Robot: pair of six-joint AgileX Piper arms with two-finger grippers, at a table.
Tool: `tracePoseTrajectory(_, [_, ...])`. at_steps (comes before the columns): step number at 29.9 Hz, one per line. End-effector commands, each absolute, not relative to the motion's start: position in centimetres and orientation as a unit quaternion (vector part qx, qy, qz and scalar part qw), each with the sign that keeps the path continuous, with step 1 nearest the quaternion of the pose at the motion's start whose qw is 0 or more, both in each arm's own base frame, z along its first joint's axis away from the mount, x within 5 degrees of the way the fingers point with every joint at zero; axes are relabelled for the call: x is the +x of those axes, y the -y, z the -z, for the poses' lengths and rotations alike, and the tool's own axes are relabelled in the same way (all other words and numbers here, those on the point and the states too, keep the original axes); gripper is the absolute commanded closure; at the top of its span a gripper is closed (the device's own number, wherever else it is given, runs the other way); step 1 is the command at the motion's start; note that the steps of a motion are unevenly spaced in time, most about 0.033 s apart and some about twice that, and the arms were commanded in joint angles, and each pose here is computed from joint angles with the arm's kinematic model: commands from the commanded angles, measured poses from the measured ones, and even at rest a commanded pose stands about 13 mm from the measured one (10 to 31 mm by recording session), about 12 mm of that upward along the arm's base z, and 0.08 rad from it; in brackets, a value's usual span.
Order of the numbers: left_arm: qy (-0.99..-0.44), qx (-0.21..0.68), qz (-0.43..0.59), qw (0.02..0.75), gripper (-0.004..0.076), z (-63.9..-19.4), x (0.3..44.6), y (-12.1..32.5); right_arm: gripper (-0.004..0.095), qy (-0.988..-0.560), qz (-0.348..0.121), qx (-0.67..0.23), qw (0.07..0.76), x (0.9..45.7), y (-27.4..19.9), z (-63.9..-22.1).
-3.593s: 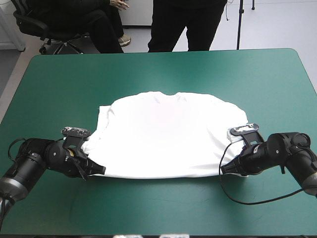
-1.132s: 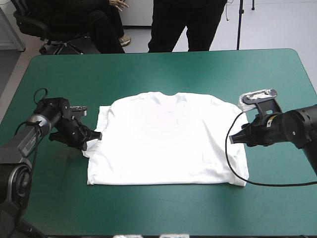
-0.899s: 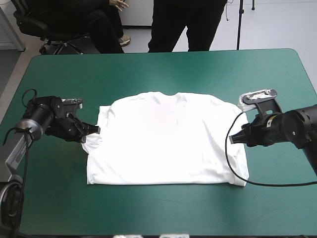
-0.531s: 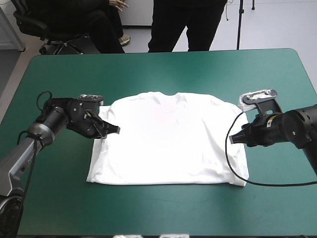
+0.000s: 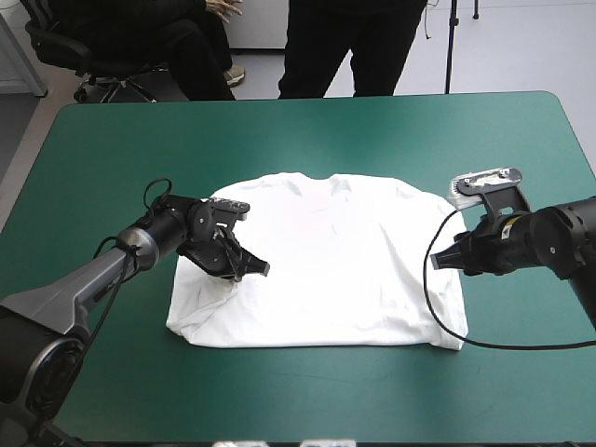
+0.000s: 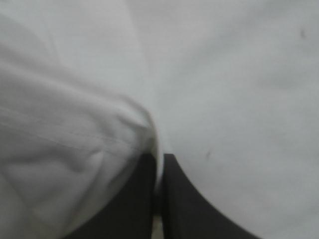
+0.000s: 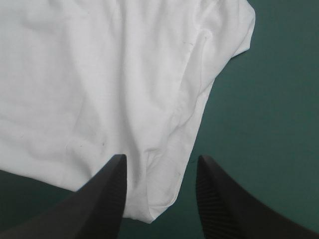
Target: Fold the cloth
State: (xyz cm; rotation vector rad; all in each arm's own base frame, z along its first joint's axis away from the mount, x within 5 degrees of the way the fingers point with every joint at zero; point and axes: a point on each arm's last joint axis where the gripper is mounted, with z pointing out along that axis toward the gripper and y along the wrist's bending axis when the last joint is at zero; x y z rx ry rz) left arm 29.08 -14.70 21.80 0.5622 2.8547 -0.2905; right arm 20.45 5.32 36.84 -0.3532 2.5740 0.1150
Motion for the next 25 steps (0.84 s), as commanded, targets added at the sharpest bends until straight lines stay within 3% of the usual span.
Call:
tracePoseTrajectory(1, [-0.959,0.221,0.112,0.135,0.0697,-23.3,28.9,15.6,0.0494,-0.942,-0.047,-0.128,0.308,20.2,-5.3,-38.4])
tracePoseTrajectory(4, [-0.958,0.229,0.112,0.130,0.0590,-23.4,28.6,15.7,0.0494,-0.942,-0.048,-0.125,0.308,20.2,-5.3,-38.4])
tracePoseTrajectory(10, [-0.957,0.238,0.111,0.126,0.0293,-25.3,28.5,15.7,0.0494,-0.942,-0.048,-0.125,0.309,20.2,-5.3,-38.5])
tracePoseTrajectory(18, [-0.948,0.217,0.095,0.211,0.0291,-30.8,27.5,14.4,0.0494,-0.947,-0.041,-0.127,0.293,20.1,-5.1,-38.2])
tracePoseTrajectory(25, [-0.968,0.138,0.047,0.205,0.0291,-33.7,25.9,8.6,0.0493,-0.949,0.006,-0.123,0.290,20.6,-4.3,-38.0])
